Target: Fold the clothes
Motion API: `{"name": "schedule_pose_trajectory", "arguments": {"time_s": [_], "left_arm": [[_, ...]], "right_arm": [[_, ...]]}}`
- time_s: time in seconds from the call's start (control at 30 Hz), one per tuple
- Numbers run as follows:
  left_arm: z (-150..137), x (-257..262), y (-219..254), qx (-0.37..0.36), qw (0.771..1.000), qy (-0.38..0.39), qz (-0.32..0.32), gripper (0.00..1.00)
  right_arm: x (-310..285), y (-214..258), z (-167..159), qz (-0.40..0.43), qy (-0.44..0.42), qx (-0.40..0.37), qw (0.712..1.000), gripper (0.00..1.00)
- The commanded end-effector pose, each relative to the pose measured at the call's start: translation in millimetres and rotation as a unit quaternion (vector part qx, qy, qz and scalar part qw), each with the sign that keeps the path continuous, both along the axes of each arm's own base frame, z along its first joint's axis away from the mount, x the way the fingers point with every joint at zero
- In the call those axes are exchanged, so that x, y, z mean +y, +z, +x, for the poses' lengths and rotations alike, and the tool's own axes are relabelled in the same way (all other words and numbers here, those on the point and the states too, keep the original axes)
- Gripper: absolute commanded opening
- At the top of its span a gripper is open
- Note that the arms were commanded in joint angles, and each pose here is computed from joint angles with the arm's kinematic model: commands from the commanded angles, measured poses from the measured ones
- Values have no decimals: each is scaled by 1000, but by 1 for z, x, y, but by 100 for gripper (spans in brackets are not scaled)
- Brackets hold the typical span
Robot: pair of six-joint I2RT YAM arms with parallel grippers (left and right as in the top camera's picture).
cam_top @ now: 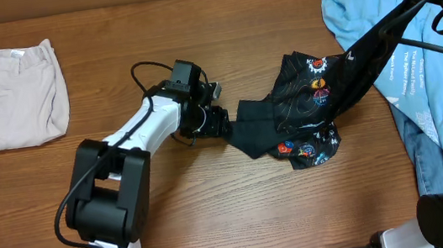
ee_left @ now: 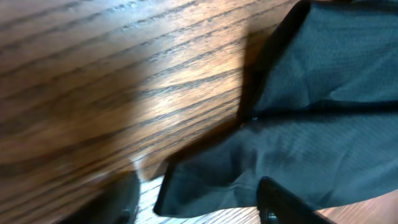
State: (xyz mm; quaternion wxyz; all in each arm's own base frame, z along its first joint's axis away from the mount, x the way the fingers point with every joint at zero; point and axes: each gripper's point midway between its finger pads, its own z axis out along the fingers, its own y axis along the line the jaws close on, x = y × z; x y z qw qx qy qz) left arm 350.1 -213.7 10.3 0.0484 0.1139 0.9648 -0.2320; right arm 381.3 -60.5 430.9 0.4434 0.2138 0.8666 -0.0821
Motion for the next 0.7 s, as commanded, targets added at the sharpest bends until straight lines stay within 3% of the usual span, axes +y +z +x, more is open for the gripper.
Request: {"name": "schedule_pose_trajectory", "arguments": {"time_s": [0.0, 0.1, 0.27, 0.37, 0.53, 0.67], "left_arm": [[-11, -9, -13, 22, 1000, -14, -2, 33], [-12, -10, -13, 23, 1000, -16, -2, 4], [-10, -6, -1, 22, 1000, -10, -2, 4], [4, 8, 33, -2, 1000, 5, -10, 4], [43, 58, 155, -112, 991, 60, -36, 4], [62, 115, 285, -250, 958, 125, -60, 4]], "right_arm": [[-6, 13, -7, -7, -10, -20, 1000, 4], [-6, 13, -7, -7, -10, -20, 1000, 4], [-6, 13, -7, -7, -10, -19, 1000, 4], [-6, 13, -7, -6, -10, -19, 1000, 4], [-8, 12, -9, 5, -22, -21, 1000, 4], [-13, 3, -17, 35, -55, -13, 998, 4]]}}
